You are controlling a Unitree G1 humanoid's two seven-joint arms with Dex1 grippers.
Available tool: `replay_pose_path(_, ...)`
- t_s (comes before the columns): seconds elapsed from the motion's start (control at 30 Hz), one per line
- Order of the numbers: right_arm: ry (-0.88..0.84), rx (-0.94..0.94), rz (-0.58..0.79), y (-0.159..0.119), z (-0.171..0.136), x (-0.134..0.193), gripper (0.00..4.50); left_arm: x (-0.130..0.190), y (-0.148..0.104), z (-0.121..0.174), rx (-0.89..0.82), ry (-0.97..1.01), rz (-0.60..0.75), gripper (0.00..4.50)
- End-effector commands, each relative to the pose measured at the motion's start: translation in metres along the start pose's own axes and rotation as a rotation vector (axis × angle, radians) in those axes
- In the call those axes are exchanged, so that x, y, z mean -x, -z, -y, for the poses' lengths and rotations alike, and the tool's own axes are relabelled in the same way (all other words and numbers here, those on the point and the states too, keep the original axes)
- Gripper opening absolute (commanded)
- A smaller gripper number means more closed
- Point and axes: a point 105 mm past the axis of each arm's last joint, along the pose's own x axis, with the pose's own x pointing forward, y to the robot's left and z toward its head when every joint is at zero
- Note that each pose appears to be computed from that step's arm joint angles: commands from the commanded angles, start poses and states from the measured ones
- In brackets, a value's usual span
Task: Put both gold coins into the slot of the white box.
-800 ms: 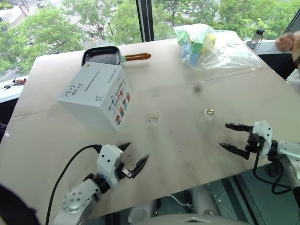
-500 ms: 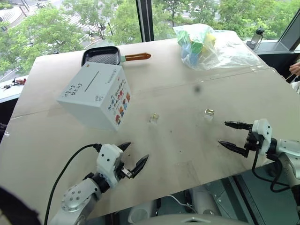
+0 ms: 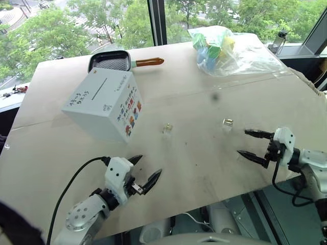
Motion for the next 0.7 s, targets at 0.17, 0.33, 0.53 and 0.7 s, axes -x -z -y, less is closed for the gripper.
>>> replay_pose_path(0.17,0.067,0.075,0.028,-0.022,0.029,-0.026,4.50,-0.007,-0.063,0.008,-0.152,0.269,0.124,4.47)
replay_pose_path(0.33,0.055,0.067,0.010,-0.020,0.033,-0.040,4.50,-0.014,-0.084,0.013,-0.121,0.320,0.169,4.47)
replay_pose_path(0.53,0.020,0.077,-0.028,-0.012,0.028,-0.045,2.66,-0.017,-0.082,0.010,-0.110,0.315,0.155,4.50)
replay_pose_path(0.7,0.001,0.091,-0.050,-0.009,0.027,-0.045,0.27,-0.017,-0.079,0.009,-0.113,0.307,0.143,4.50)
